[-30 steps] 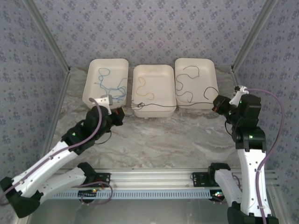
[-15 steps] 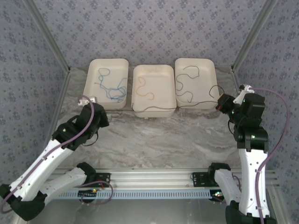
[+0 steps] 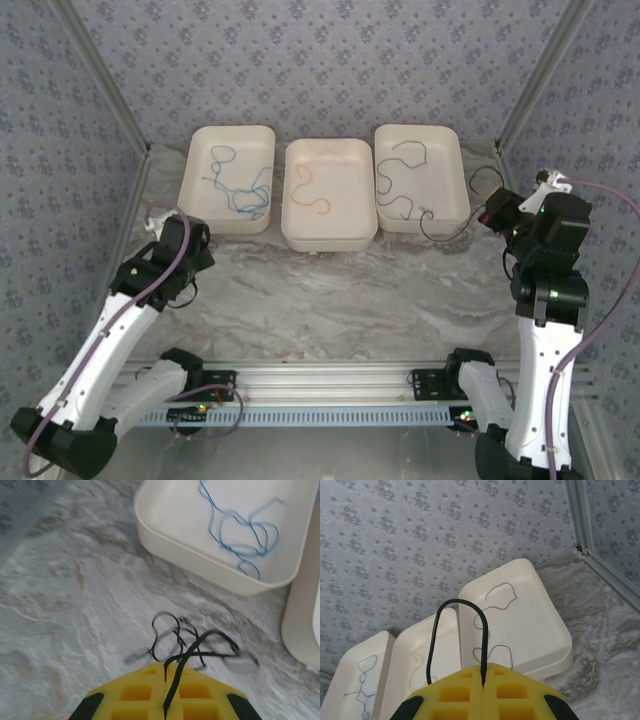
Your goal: Untangle the cables
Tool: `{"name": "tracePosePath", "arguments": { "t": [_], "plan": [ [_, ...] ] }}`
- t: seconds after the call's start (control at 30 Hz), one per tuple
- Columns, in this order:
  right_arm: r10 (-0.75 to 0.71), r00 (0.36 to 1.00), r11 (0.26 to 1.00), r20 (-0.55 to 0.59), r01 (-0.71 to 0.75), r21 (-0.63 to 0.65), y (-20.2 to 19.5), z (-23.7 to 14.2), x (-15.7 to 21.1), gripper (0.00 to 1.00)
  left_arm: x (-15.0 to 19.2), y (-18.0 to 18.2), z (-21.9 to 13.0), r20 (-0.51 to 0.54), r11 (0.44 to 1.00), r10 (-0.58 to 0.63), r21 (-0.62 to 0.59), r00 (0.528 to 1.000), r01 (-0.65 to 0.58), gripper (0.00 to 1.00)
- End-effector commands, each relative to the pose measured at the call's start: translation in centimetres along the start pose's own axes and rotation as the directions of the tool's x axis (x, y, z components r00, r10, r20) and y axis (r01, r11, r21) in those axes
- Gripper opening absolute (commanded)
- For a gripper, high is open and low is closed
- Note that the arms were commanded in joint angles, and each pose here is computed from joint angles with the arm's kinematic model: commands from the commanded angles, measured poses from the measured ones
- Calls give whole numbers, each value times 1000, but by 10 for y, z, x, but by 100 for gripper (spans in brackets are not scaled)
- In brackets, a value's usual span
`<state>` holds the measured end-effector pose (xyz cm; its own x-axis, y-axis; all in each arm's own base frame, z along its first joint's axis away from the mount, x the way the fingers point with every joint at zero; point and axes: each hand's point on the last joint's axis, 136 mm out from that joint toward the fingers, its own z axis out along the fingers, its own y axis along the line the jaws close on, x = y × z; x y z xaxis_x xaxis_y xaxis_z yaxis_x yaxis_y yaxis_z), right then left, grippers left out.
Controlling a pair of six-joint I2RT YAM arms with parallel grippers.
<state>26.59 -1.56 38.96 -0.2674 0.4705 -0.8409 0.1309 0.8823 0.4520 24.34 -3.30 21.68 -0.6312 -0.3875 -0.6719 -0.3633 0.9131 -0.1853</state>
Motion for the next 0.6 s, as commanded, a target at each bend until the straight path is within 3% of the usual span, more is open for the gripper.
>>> {"name": "tracePosePath", "arguments": {
  "t": [0.0,0.17,0.37,0.43,0.57],
  "plan": [
    [-45,998,994,-38,41,-101,22,3,3,0,19,-45,11,-109,981,44,195,993,-22,0],
    [-91,992,978,-84,73,-198,44,2,20,0,63,-79,26,-209,957,121,284,970,-58,1],
    [-64,984,937,-167,2,-350,76,1,41,0,118,-98,55,-334,945,162,323,929,-49,48],
    [-54,981,916,-186,-25,-401,88,1,45,0,122,-100,55,-328,942,164,331,930,-49,55],
    [-76,959,872,-274,-69,-485,108,3,74,0,116,-101,45,-296,931,161,361,942,-45,59]
  ]
}}
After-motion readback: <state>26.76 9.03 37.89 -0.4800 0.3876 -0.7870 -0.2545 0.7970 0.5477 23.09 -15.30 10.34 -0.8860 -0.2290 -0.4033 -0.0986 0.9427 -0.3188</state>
